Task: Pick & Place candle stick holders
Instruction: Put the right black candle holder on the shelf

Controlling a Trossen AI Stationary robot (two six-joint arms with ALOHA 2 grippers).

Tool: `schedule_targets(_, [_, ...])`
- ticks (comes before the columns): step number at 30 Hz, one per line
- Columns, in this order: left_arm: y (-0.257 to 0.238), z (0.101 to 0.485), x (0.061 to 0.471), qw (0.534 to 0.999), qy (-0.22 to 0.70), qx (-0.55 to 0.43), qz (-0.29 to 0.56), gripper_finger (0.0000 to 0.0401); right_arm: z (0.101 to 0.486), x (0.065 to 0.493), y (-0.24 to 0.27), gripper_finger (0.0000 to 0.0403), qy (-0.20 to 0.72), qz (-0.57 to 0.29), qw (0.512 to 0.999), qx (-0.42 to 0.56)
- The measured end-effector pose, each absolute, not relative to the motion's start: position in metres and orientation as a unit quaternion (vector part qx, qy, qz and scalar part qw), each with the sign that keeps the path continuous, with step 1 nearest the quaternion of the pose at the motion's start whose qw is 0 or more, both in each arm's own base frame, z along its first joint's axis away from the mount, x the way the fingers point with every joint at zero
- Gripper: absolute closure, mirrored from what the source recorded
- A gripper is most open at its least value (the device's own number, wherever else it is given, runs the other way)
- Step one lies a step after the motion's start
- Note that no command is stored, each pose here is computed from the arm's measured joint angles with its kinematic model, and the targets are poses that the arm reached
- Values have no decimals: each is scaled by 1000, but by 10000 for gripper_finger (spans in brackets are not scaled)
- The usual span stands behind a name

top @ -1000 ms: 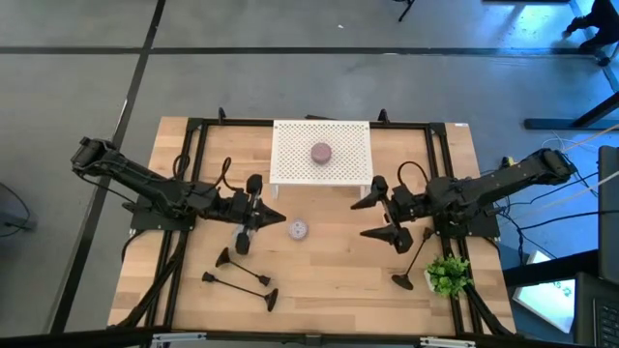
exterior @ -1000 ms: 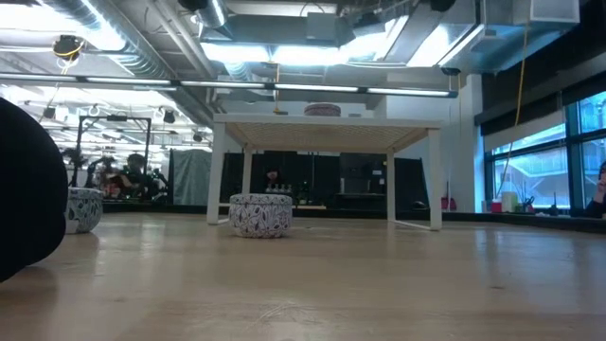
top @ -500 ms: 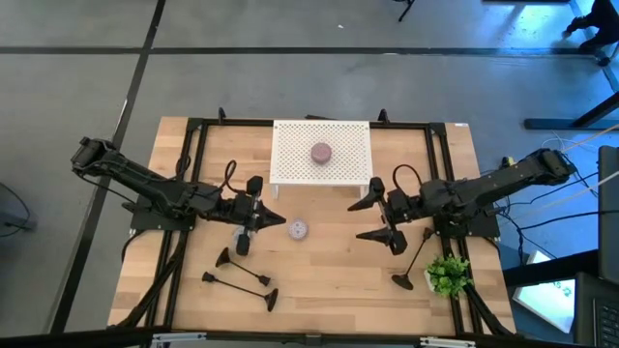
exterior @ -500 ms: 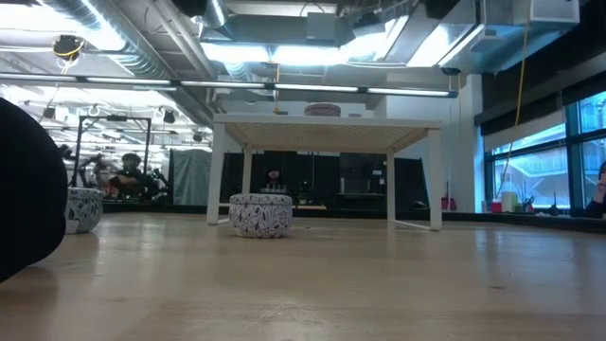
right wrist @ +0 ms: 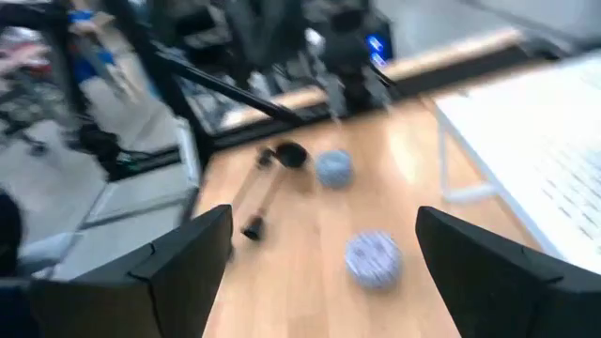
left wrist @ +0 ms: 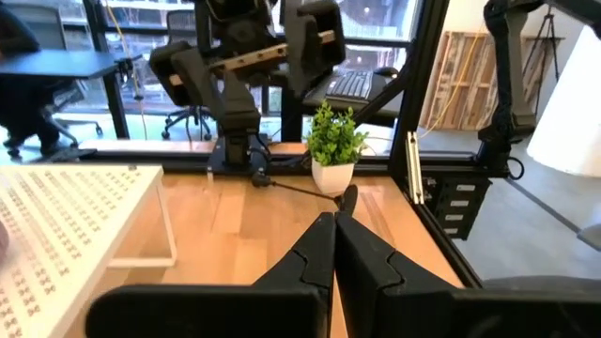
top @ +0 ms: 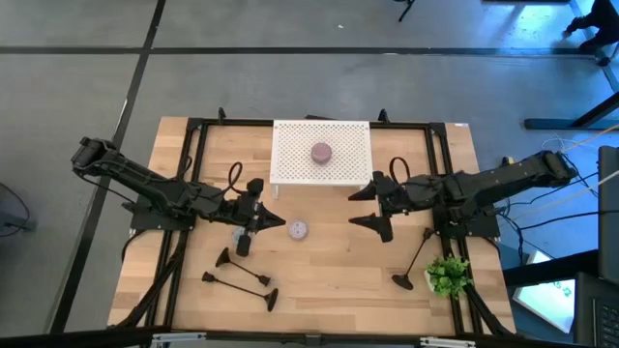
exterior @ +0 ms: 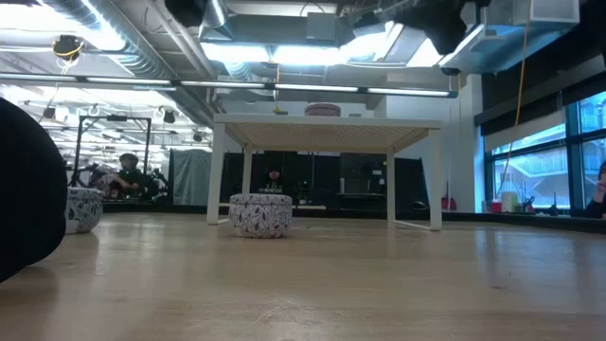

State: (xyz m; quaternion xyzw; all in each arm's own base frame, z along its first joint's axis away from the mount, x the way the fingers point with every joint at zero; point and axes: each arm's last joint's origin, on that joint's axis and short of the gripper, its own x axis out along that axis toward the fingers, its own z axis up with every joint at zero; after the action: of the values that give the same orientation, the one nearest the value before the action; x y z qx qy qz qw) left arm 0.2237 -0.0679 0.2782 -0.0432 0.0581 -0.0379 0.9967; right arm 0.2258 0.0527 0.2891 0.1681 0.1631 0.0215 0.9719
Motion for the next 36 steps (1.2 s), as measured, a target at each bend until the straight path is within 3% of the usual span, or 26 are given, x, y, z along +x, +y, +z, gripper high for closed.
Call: schedule_targets(36, [-70,271,222,991,97,-54,-73,395,292,228,51,63,155,9,970,188])
